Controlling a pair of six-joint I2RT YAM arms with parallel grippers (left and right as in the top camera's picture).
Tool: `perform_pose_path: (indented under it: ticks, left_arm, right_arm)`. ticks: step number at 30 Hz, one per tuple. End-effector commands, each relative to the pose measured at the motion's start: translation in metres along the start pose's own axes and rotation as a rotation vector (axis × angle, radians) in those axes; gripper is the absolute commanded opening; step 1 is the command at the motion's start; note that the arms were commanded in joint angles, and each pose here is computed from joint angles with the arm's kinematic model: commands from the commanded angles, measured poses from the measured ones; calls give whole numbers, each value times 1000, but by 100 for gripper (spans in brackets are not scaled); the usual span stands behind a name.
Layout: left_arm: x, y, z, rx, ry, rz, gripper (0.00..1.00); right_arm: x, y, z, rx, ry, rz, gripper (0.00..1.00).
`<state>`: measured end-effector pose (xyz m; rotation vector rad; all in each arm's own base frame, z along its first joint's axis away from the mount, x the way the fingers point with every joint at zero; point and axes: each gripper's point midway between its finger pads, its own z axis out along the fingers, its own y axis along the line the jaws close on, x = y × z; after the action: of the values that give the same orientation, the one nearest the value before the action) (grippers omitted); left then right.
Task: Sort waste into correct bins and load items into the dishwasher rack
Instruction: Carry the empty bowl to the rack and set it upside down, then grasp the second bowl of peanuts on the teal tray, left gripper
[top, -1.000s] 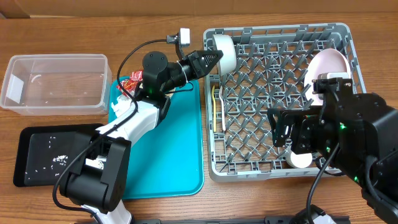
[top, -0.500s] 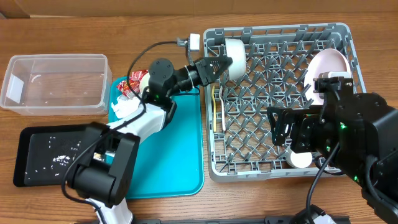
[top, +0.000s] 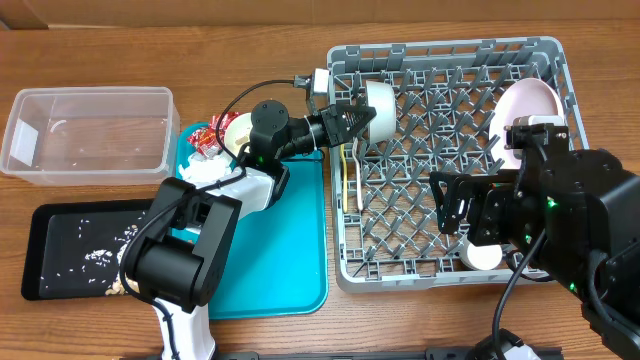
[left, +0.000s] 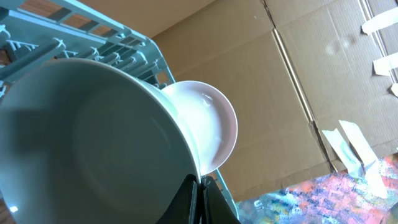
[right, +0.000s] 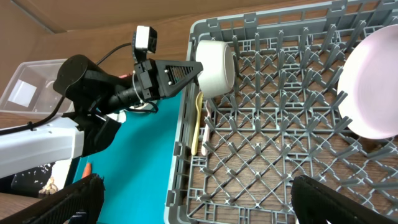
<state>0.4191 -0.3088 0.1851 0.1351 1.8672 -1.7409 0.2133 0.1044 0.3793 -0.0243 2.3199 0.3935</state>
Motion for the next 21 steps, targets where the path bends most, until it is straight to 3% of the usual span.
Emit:
perform_pose_path:
  ticks: [1,3,8,14,16,17,19,20,21]
  left_arm:
    - [11,6,-1,7,39,-5,4]
    - [11,6,-3,14,54,-6,5]
    - [8,13,-17,10,84,-29,20]
    - [-9,26,-40,-12,70,-51,22]
    - [-12,28,-47,-10,72,-53,27]
    - [-14,29,-50,-9,74,-54,38]
    - [-17,31,-56,-10,78,-60,48]
    - [-18,33,-60,-16,80,-73,62]
    - [-19,36,-64,-20,83,-85,100]
  right_arm:
    - [-6,-1,-6,1,-29,11,100]
    - [-6,-1,-6,1,-29,11,100]
    - [-6,-1,-6,0,-30,11,100]
    - [-6,-1,-6,0,-30,11,100]
    - [-6,-1,-6,0,-31,11,100]
    - [-6,-1,-6,-1,-32,11,100]
    - [-7,0,-6,-2,-34,12,100]
    - [-7,0,-6,-2,-34,11,100]
    - [-7,0,-6,-2,-34,12,100]
